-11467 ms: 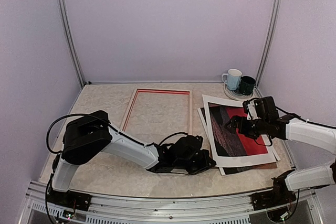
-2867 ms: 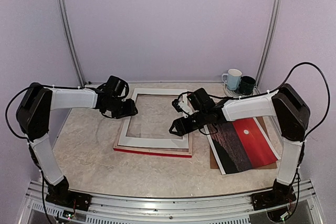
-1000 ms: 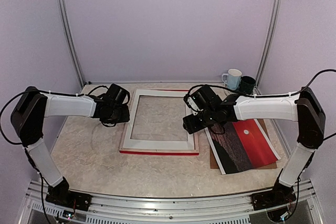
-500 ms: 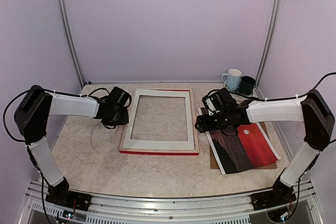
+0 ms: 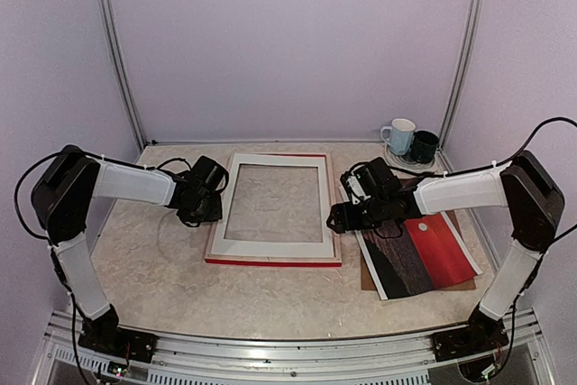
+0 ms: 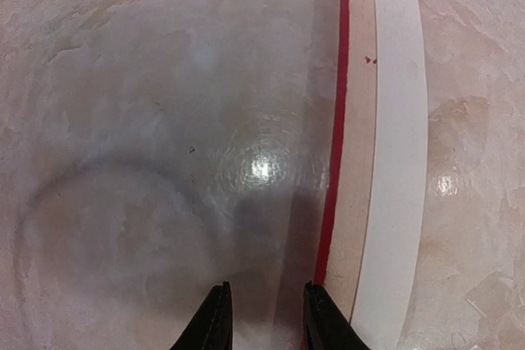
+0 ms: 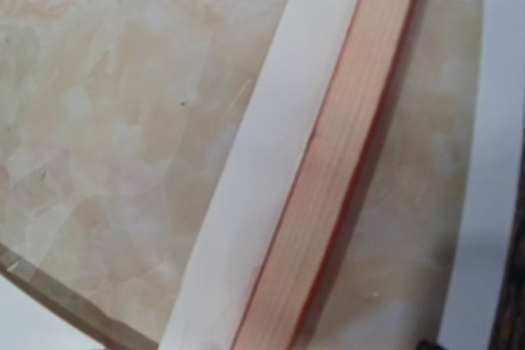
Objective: Put the photo into the frame
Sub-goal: Adjust the mat board under the glass panel.
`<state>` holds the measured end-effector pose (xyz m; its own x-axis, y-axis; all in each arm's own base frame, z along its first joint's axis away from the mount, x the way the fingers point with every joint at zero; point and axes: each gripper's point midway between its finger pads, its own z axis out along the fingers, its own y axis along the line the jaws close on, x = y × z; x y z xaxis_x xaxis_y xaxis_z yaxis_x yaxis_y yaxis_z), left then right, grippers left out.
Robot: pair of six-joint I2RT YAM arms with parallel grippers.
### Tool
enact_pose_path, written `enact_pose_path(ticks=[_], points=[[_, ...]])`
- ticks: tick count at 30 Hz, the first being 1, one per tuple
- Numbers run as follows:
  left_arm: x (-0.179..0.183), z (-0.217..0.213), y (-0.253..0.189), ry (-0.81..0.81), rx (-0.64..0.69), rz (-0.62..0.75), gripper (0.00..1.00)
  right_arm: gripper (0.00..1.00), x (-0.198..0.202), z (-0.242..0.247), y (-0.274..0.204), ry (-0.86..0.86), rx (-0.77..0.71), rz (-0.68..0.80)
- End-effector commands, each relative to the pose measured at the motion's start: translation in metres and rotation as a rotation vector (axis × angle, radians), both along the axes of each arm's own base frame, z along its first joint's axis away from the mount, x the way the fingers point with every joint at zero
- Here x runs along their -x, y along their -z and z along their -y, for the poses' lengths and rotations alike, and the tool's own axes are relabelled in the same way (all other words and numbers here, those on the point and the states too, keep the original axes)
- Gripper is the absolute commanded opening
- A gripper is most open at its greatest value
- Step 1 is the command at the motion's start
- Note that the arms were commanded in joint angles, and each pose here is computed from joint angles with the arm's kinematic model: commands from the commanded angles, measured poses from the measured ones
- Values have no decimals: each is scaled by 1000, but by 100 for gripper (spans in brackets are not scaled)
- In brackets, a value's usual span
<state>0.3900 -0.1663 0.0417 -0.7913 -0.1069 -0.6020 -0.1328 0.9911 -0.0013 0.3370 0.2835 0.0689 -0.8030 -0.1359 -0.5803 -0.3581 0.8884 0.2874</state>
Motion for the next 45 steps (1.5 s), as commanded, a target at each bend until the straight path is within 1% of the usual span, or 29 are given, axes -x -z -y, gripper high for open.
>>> enact_pose_path(ticks=[1, 10, 15, 20, 24, 29, 37, 45], points=[[6, 7, 13, 29, -20, -24, 30, 80, -1, -4, 11, -6, -12, -22], [9, 19, 20, 47, -37, -38, 30, 80, -1, -5, 19, -9, -6, -34], [8, 14, 8, 23, -43, -2, 31, 80, -1, -4, 23, -6, 2, -40], [6, 17, -14, 28, 6, 48, 31, 80, -1, -3, 24, -5, 5, -41], [6, 25, -21, 57, 53, 54, 31, 80, -1, -4, 25, -4, 4, -42], [7, 29, -19, 71, 69, 48, 31, 80, 0, -5, 27, -7, -1, -45], [9, 29, 8, 70, 45, -3, 30, 80, 2, -14, 26, -46, -44, -49], [10, 34, 15, 83, 55, -18, 30, 80, 4, -18, 27, -61, -59, -55]])
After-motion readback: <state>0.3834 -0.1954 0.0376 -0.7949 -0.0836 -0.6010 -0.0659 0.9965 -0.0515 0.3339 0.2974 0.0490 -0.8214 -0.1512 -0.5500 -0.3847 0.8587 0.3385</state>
